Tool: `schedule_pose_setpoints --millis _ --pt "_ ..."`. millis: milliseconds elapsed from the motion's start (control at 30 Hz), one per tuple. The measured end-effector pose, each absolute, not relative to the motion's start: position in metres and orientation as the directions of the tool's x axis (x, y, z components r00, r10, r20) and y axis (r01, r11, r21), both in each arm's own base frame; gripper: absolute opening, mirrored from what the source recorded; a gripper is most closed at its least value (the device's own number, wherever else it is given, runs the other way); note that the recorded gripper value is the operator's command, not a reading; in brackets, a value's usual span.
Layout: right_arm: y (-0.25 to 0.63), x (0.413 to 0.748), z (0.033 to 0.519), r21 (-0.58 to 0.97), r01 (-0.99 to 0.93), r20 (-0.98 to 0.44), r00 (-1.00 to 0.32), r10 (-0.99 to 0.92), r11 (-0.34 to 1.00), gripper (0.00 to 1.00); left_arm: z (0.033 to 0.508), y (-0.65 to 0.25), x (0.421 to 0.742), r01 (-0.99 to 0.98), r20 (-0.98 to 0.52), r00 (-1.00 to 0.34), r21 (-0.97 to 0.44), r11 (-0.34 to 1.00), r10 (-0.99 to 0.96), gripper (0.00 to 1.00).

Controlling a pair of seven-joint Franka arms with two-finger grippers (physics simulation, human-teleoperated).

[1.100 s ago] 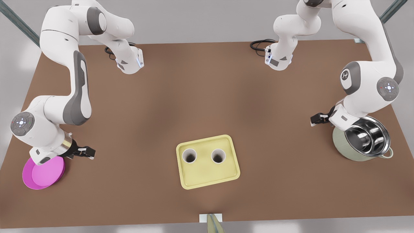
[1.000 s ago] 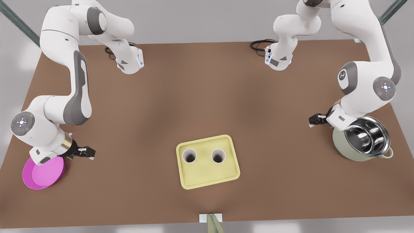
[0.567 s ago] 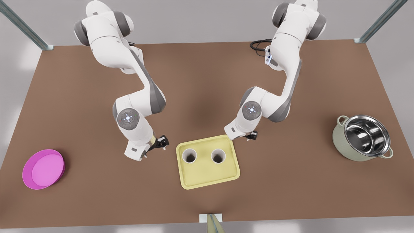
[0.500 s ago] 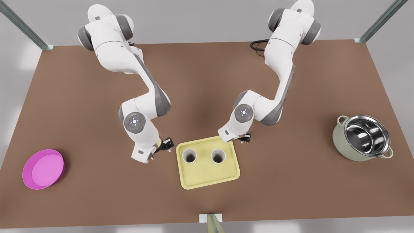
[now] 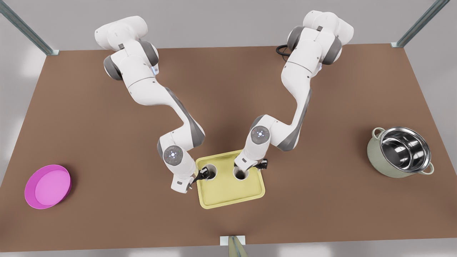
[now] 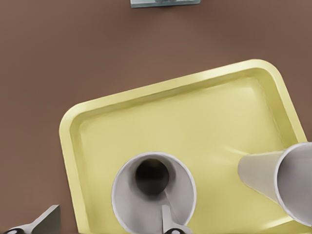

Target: Use the left arm to pick up the white IKEA cup from the tray and place it on the middle-left position; use the right arm to pick up the white IKEA cup from the tray and place it on the middle-right position

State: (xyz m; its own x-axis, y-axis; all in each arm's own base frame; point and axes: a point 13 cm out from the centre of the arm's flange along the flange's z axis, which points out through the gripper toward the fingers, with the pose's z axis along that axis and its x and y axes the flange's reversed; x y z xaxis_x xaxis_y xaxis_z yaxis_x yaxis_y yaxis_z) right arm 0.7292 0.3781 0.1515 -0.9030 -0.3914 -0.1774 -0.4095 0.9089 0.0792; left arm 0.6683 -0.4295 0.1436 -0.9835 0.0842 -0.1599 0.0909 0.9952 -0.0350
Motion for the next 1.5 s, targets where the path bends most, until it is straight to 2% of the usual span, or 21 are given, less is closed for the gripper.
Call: schedule_pose_setpoints --millis 267,467,500,567,600,700,767,867,933,1000,1067,1133,1233,1300,1500 --pt "0.389 0.715 0.14 0.096 -0.416 -0.145 -0.905 -0.401 0.904 0.88 0.129 -0.429 0.673 0.029 -0.178 -0.984 -0.047 0.998 0.02 1.0" --pt "0.391 0.693 0.112 0.114 -0.412 -0.065 -0.911 -0.407 0.904 0.87 0.107 -0.427 0.675 0.001 -0.182 -0.983 -0.045 0.999 -0.007 1.0" --pt "0.393 0.69 0.11 0.125 -0.409 -0.056 -0.913 -0.405 0.904 0.78 0.103 -0.428 0.675 -0.002 -0.183 -0.983 -0.046 0.999 -0.01 0.88" --pt "0.394 0.684 0.106 0.137 -0.403 -0.036 -0.915 -0.402 0.905 0.47 0.1 -0.431 0.675 -0.008 -0.19 -0.982 -0.053 0.999 -0.018 0.61" --pt "0.394 0.682 0.106 0.141 -0.401 -0.028 -0.916 -0.401 0.905 0.39 0.101 -0.432 0.675 -0.012 -0.193 -0.981 -0.056 0.998 -0.023 0.53" --pt "0.393 0.678 0.106 0.151 -0.397 -0.009 -0.916 -0.401 0.905 0.31 0.108 -0.435 0.678 -0.027 -0.205 -0.978 -0.071 0.997 -0.041 0.4" --pt "0.394 0.676 0.109 0.153 -0.398 0.0 -0.915 -0.403 0.905 0.26 0.112 -0.435 0.679 -0.037 -0.209 -0.977 -0.078 0.996 -0.053 0.25" --pt "0.393 0.673 0.111 0.155 -0.397 0.016 -0.915 -0.404 0.905 0.22 0.115 -0.436 0.68 -0.053 -0.21 -0.975 -0.083 0.995 -0.069 0.16" --pt "0.39 0.672 0.116 0.157 -0.395 0.022 -0.915 -0.403 0.905 0.2 0.124 -0.434 0.68 -0.064 -0.209 -0.975 -0.08 0.995 -0.08 0.16" --pt "0.382 0.676 0.128 0.163 -0.384 0.027 -0.919 -0.393 0.909 0.2 0.156 -0.422 0.687 -0.087 -0.219 -0.97 -0.079 0.993 -0.102 0.16" --pt "0.363 0.685 0.151 0.183 -0.358 0.025 -0.929 -0.368 0.916 0.2 0.189 -0.364 0.682 -0.154 -0.188 -0.968 -0.066 0.986 -0.164 0.16" --pt "0.335 0.697 0.181 0.188 -0.328 0.022 -0.941 -0.338 0.926 0.21 0.2 -0.279 0.666 -0.239 -0.138 -0.96 -0.051 0.97 -0.244 0.16" --pt "0.287 0.71 0.207 0.18 -0.287 0.034 -0.954 -0.297 0.941 0.2 0.191 -0.135 0.666 -0.399 -0.075 -0.911 -0.082 0.913 -0.405 0.16" --pt "0.248 0.72 0.213 0.173 -0.261 0.042 -0.961 -0.272 0.95 0.2 0.168 -0.071 0.671 -0.456 -0.045 -0.885 -0.107 0.884 -0.462 0.16" --pt "0.165 0.74 0.217 0.097 -0.285 0.046 -0.956 -0.291 0.954 0.2 0.128 -0.037 0.683 -0.386 -0.065 -0.913 -0.18 0.905 -0.402 0.16"
